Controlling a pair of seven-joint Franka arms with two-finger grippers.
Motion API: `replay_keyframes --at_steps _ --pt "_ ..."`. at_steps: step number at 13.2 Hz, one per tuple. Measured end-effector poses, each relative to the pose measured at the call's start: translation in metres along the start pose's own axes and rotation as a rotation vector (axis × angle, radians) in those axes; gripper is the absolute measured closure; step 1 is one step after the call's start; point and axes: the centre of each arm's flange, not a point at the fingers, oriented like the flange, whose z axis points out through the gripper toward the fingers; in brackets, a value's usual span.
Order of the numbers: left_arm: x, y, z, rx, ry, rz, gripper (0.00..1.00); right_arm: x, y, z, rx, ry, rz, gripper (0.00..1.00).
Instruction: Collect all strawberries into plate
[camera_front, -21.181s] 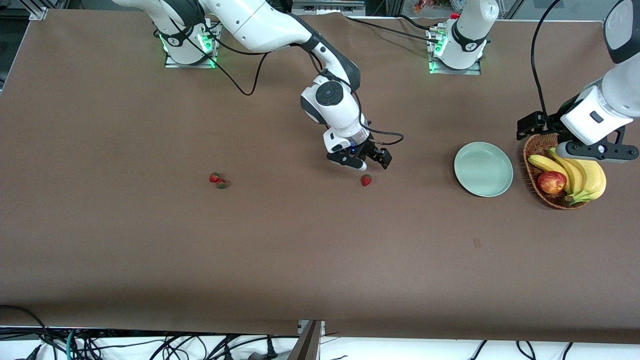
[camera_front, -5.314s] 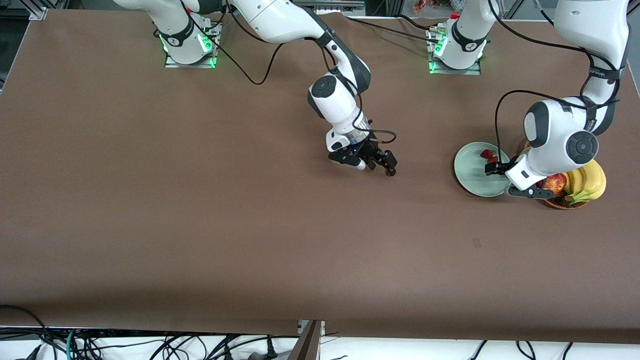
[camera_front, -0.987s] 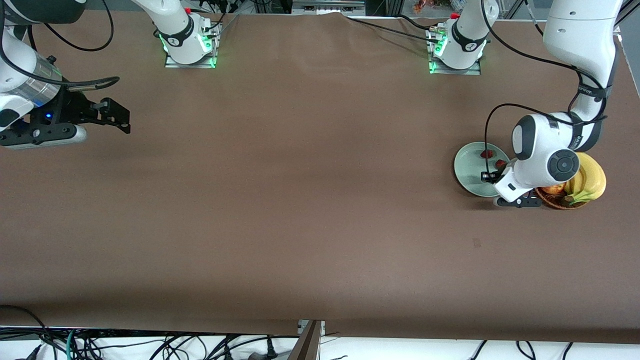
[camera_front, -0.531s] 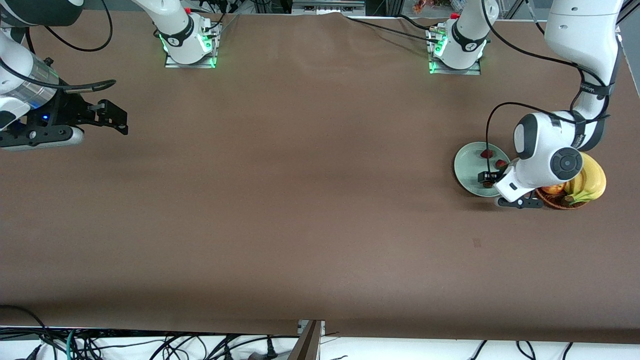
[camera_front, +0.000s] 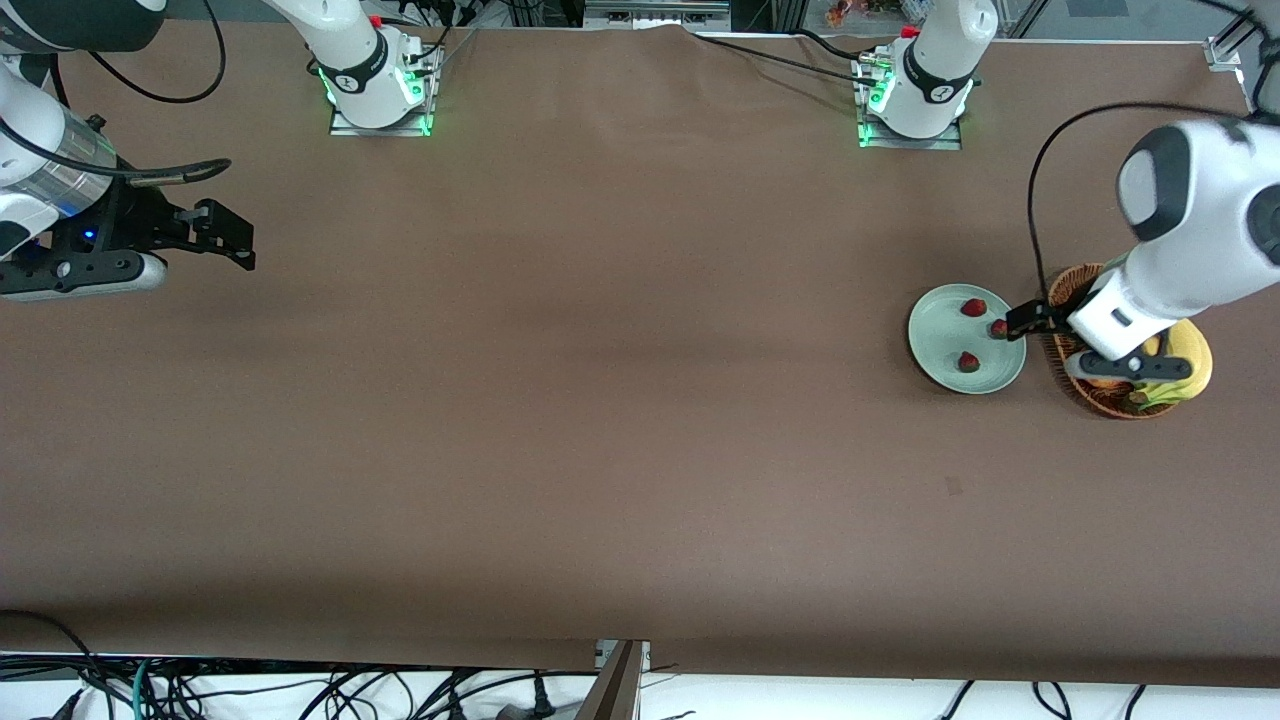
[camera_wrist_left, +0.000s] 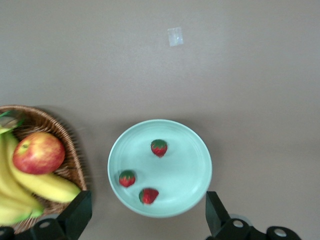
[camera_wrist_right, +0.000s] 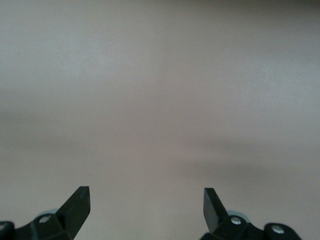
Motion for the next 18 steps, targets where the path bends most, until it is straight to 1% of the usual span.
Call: replay_keyframes --at_steps 3,7,9,13,18 --pt "-0.003 0.011 -0.049 -0.005 -0.012 0.021 0.00 0.000 0.000 0.000 0.000 0.000 0.000 0.00" --pt "-0.003 0.051 -0.097 -0.005 -0.028 0.088 0.00 0.000 0.000 0.000 0.000 0.000 0.001 0.00" --pt "-0.005 0.064 -0.115 -0.005 -0.031 0.100 0.00 0.000 0.000 0.000 0.000 0.000 0.001 0.00" --pt "-0.010 0.062 -0.136 -0.006 -0.040 0.088 0.00 0.000 0.000 0.000 0.000 0.000 0.001 0.00" --pt "-0.016 0.057 -0.141 -0.008 -0.059 0.077 0.00 0.000 0.000 0.000 0.000 0.000 0.001 0.00"
